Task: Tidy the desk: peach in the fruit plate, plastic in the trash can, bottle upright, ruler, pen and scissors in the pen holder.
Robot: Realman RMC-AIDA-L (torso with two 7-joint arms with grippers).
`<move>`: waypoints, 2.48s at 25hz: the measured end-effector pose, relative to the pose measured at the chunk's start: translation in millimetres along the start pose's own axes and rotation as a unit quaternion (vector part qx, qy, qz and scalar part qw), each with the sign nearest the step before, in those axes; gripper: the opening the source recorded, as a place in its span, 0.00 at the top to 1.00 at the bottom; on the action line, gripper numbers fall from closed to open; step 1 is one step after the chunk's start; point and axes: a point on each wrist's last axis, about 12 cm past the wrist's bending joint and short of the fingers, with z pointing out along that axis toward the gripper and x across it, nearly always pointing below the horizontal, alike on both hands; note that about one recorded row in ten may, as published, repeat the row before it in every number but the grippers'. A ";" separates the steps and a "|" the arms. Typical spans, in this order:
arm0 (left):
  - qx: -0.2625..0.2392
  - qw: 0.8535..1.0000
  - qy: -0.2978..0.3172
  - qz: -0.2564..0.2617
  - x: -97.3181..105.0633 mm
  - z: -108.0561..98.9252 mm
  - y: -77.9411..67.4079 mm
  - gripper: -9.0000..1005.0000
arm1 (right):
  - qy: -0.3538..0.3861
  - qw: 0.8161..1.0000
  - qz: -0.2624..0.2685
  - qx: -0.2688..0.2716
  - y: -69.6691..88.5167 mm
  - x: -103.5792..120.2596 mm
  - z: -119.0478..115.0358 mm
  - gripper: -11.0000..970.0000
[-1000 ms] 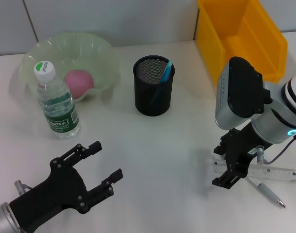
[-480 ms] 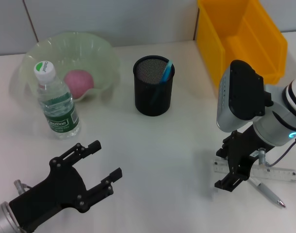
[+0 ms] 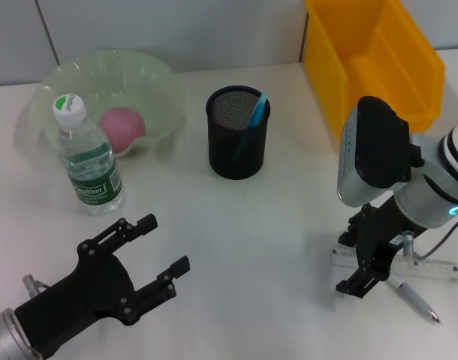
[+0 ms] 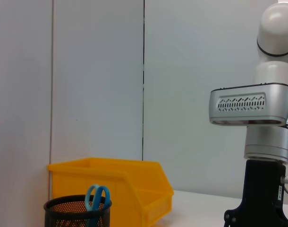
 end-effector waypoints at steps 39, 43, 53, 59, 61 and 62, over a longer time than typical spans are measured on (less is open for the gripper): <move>0.005 1.000 -0.005 0.002 -1.8 4.0 0.6 0.26 | 0.006 1.000 0.017 0.014 -6.6 -4.8 -4.5 0.60; 0.006 1.000 -0.010 0.002 -2.9 2.7 0.7 0.26 | -0.020 0.999 0.023 0.036 -9.4 -8.2 -21.5 0.60; 0.003 1.000 -0.016 0.003 -4.6 0.8 1.2 0.26 | -0.138 0.984 0.019 0.111 -11.6 -20.1 -78.9 0.60; 0.006 1.000 -0.019 0.004 -5.4 2.3 1.1 0.26 | -0.221 0.961 0.010 0.167 -14.0 -28.5 -111.1 0.60; 0.007 1.000 -0.020 0.004 -5.7 2.8 0.9 0.26 | -0.248 0.950 0.005 0.189 -15.8 -31.6 -117.0 0.59; 0.007 1.000 -0.021 0.004 -5.8 3.0 0.7 0.26 | -0.261 0.945 0.002 0.197 -16.3 -32.9 -119.1 0.59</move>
